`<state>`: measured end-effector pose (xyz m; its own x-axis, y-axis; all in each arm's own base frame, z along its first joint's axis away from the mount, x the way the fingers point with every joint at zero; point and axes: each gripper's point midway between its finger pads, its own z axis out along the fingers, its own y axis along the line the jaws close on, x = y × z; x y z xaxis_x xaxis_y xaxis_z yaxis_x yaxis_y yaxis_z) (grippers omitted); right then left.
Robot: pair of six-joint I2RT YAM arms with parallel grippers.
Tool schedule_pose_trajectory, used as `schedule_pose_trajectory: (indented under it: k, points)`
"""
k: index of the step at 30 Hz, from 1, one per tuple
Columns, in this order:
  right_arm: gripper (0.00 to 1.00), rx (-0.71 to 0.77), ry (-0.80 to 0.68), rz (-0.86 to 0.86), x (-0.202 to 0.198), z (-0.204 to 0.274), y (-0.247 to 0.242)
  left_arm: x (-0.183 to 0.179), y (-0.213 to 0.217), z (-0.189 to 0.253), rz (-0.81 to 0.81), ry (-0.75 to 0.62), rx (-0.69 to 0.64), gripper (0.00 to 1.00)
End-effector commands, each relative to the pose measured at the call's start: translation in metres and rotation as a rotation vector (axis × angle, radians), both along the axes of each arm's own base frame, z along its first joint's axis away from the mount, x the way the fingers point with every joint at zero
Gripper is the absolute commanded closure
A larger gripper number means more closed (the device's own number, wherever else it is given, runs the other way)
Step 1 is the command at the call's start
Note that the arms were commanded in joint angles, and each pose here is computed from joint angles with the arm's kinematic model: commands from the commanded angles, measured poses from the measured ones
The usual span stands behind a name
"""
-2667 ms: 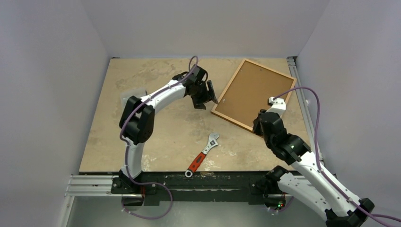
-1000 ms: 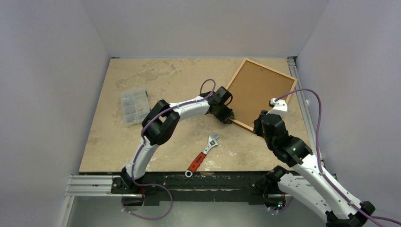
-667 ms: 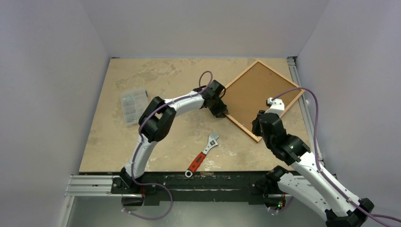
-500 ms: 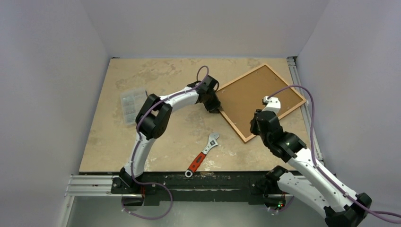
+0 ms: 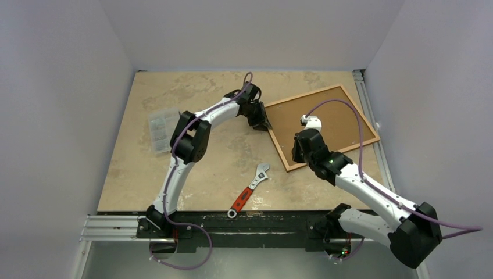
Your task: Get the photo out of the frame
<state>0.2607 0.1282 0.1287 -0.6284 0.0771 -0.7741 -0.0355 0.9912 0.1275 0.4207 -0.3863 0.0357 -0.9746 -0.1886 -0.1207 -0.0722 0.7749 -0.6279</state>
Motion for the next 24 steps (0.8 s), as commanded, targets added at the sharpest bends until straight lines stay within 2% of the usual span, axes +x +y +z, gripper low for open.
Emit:
schedule_pose_trajectory:
  k: [1, 24]
  points:
    - [1.0, 0.039, -0.034, 0.055, 0.016, 0.004, 0.021, -0.002, -0.017, 0.013, -0.104, -0.043, -0.074, 1.0]
    - [1.0, -0.03, -0.059, 0.02, 0.055, -0.022, 0.032, 0.004, -0.009, 0.009, -0.092, -0.036, -0.077, 1.0]
